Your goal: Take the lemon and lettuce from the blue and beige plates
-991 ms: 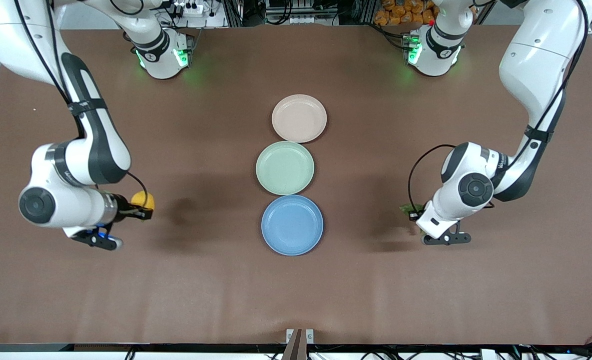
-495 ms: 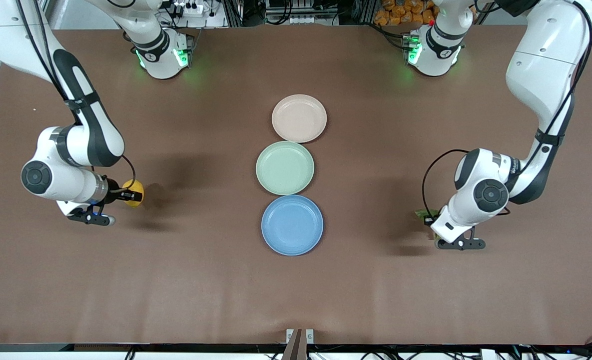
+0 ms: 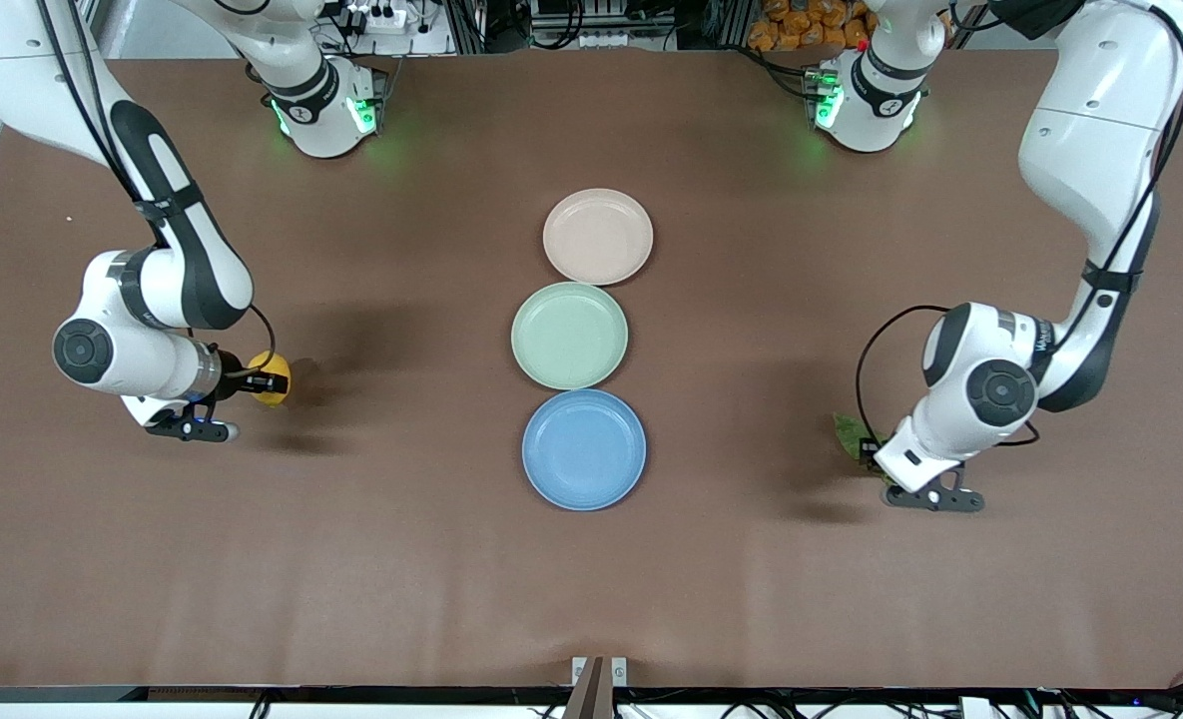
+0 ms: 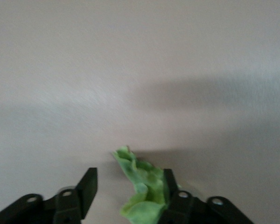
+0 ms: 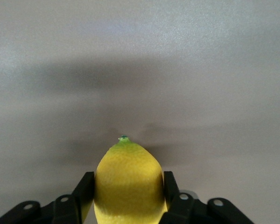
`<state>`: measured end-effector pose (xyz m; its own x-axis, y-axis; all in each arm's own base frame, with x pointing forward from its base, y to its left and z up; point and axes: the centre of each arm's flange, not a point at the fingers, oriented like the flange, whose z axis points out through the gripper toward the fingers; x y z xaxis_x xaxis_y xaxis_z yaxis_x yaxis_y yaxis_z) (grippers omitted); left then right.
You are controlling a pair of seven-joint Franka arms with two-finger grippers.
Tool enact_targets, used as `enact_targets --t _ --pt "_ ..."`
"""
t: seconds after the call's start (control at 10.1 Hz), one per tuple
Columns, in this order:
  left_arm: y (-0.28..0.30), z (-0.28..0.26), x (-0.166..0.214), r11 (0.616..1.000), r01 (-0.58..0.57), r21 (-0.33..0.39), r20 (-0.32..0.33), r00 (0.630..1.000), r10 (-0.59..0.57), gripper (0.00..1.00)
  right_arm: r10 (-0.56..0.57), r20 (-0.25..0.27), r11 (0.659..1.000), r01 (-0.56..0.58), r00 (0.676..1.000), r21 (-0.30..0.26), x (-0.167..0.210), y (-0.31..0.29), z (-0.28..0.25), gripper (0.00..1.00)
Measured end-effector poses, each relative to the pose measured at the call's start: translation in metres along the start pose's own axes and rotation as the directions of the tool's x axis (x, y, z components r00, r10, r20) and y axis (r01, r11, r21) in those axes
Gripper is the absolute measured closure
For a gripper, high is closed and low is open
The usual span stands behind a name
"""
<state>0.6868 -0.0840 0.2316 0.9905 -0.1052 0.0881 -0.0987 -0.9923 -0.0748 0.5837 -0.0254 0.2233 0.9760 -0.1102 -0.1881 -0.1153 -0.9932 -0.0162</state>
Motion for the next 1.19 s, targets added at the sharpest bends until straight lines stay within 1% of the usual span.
enact_targets --t 0.1,0.2,0.4,0.5,0.59,0.69,0.99,1.09,1.19 --pt "-0.008 -0.016 0.007 1.000 0.024 -0.002 -0.011 1.000 -0.024 0.14 -0.001 0.004 1.000 0.001 1.000 -0.002 0.000 0.004 -0.007 0.12" --pt "-0.013 -0.038 0.012 0.998 0.059 -0.014 -0.005 0.998 -0.059 0.01 0.002 0.016 1.000 -0.002 1.000 -0.005 0.002 0.008 -0.022 0.00" --pt "-0.020 -0.097 0.019 0.993 0.115 -0.033 0.018 0.993 -0.114 0.00 0.011 0.034 1.000 -0.011 0.999 -0.012 0.010 0.013 -0.067 0.00" --pt "-0.022 -0.132 0.019 0.990 0.134 -0.040 0.020 0.991 -0.133 0.00 0.022 0.031 1.000 -0.022 0.999 -0.010 0.015 0.017 -0.094 0.00" --pt "-0.023 -0.166 0.015 0.987 0.151 -0.048 0.024 0.988 -0.150 0.00 0.035 0.003 0.999 -0.035 0.999 -0.007 0.020 0.024 -0.120 0.00" --pt "-0.024 -0.200 0.009 0.985 0.163 -0.056 0.022 0.986 -0.162 0.00 0.046 -0.040 0.999 -0.046 0.998 -0.005 0.022 0.031 -0.148 0.00" --pt "-0.020 -0.296 -0.017 0.986 0.165 -0.036 -0.013 0.986 -0.166 0.00 0.071 -0.170 0.997 -0.073 0.983 -0.006 0.008 0.046 -0.227 0.00" --pt "-0.019 -0.321 -0.028 0.986 0.166 -0.025 -0.019 0.986 -0.166 0.00 0.069 -0.203 0.997 -0.072 0.977 -0.010 -0.002 0.044 -0.252 0.00" --pt "-0.021 -0.342 -0.038 0.984 0.177 -0.026 -0.018 0.984 -0.178 0.00 0.063 -0.211 0.998 -0.068 0.975 -0.016 -0.015 0.039 -0.273 0.00"
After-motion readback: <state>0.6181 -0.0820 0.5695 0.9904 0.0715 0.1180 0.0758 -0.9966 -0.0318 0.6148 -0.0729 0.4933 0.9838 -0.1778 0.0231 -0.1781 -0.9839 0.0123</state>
